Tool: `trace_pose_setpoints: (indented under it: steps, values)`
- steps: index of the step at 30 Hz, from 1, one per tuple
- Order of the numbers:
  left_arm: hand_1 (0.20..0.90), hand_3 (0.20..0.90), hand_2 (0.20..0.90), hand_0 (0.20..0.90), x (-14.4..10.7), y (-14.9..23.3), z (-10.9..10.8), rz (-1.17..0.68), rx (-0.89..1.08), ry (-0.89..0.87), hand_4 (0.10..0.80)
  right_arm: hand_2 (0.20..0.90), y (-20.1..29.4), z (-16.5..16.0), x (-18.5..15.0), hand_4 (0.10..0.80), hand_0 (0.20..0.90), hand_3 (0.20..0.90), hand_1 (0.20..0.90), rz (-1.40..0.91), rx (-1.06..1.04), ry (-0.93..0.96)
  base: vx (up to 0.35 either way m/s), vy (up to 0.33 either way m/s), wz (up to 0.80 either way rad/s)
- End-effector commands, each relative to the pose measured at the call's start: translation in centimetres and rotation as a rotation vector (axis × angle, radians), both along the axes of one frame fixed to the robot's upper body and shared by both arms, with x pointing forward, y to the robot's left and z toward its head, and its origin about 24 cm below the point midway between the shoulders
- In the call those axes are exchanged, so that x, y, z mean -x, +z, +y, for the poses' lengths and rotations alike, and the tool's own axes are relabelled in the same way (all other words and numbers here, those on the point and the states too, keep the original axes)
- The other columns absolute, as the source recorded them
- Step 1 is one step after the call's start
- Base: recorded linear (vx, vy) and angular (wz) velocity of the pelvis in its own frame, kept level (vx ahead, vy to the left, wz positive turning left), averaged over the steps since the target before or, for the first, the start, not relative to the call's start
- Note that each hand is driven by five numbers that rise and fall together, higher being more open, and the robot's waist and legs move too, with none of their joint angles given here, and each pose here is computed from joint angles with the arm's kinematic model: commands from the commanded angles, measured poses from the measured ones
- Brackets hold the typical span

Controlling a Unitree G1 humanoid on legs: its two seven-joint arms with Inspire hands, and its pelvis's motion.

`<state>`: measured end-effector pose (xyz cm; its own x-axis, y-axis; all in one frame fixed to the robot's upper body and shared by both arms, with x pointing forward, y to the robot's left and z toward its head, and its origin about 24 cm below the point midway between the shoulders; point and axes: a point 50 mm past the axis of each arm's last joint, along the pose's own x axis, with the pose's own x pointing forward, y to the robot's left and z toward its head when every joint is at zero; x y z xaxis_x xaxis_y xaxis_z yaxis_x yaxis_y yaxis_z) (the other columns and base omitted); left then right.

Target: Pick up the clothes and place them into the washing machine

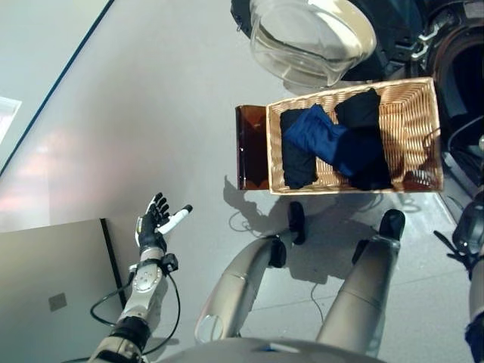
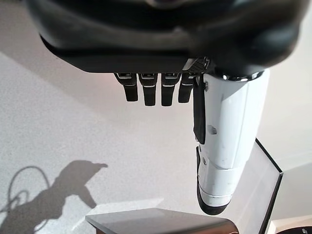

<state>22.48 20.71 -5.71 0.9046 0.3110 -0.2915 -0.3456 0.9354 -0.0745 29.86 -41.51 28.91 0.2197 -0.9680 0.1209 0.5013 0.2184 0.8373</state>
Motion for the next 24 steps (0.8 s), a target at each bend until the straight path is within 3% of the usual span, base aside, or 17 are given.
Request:
trace_pose_setpoints:
  steps: [1, 13, 24]
  values:
    - [0.9, 0.9, 0.9, 0.9, 0.9, 1.1, 4.7, -0.051, -0.088, 0.138, 0.8, 0.9, 8.7, -0.1, 4.2, 0.8, 0.9, 0.9, 0.9, -0.108, 0.39, -0.135, 0.035, -0.023, -0.07]
    - [0.9, 0.9, 0.9, 0.9, 0.6, 1.0, 4.5, -0.049, -0.074, 0.13, 0.8, 0.9, 5.0, 0.4, 1.3, 0.8, 0.9, 0.9, 0.9, -0.062, 0.297, -0.027, -0.016, 0.0, -0.01]
    - [0.9, 0.9, 0.9, 0.9, 0.5, 0.0, 4.3, 0.015, -0.079, 0.139, 0.8, 0.9, -6.5, 5.7, -4.4, 0.8, 0.9, 0.9, 0.9, 0.067, 0.051, 0.208, -0.011, -0.026, -0.08]
